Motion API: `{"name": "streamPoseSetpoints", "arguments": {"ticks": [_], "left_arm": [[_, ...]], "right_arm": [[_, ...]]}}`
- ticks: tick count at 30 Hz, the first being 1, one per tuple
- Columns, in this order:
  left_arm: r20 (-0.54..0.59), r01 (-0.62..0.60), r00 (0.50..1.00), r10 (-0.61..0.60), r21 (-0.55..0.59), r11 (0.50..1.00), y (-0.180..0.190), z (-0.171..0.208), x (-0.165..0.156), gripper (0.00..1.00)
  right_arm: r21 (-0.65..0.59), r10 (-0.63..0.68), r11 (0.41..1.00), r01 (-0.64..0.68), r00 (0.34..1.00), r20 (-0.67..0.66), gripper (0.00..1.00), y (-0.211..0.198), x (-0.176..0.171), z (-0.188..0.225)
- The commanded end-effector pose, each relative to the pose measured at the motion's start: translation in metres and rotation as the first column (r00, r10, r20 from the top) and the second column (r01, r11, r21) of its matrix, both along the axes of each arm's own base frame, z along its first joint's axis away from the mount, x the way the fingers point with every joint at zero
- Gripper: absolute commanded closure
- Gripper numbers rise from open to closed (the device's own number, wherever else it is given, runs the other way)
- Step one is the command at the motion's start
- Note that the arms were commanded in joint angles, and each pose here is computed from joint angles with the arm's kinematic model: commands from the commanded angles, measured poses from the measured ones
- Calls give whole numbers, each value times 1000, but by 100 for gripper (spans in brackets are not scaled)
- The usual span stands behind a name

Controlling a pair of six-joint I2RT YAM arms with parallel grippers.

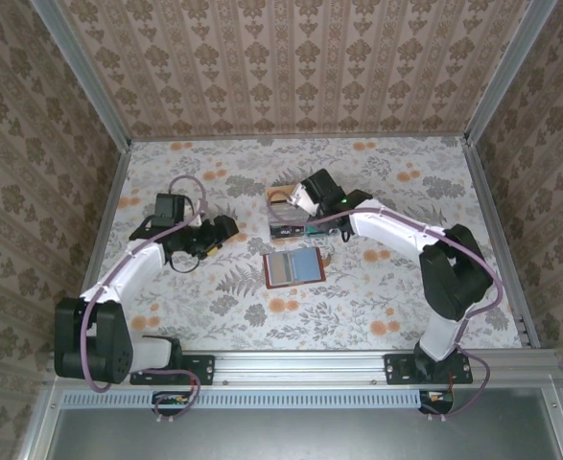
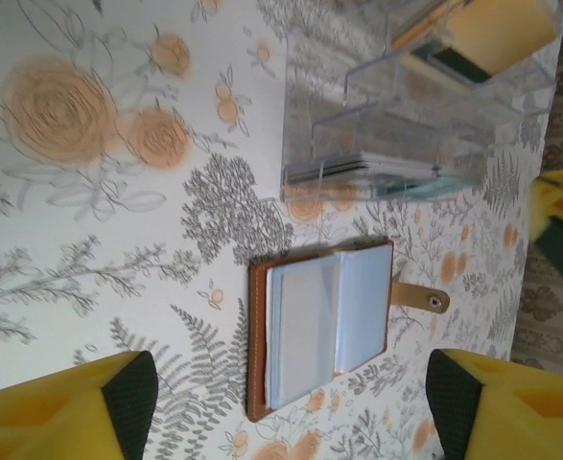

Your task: Take the credit cards out of the card holder

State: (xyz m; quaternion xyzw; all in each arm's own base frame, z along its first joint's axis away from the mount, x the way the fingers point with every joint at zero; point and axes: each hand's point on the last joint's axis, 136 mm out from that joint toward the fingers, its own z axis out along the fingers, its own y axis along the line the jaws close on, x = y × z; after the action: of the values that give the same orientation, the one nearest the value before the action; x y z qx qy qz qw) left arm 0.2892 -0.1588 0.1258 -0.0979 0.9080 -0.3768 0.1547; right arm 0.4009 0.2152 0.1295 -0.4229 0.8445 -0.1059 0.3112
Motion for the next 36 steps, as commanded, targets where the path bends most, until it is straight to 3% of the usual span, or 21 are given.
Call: {"name": "streamPoseSetpoints", "arguments": {"ticks": [1, 5, 11, 24, 36], "left_arm": [[-34, 36, 999, -36, -5, 999, -12, -10, -9, 27], [-55, 60, 997, -59, 16, 998, -24, -16, -19, 32], [-78, 78, 994, -74, 55, 995, -37, -24, -32, 31], [-103, 112, 989, -106, 51, 992, -74, -43, -49, 31], [-132, 152, 980, -148, 20, 988, -97, -62, -48, 46]], "right_arm": [[236, -155, 957, 169, 985, -76, 90, 5, -16, 26], [333, -212, 904, 268, 957, -196, 100, 12, -33, 20], [407, -204, 844, 350, 911, -359, 100, 23, -67, 0], [286, -354, 719, 633, 689, -632, 100, 16, -111, -82], [224, -407, 691, 688, 626, -666, 97, 14, -123, -118]]}}
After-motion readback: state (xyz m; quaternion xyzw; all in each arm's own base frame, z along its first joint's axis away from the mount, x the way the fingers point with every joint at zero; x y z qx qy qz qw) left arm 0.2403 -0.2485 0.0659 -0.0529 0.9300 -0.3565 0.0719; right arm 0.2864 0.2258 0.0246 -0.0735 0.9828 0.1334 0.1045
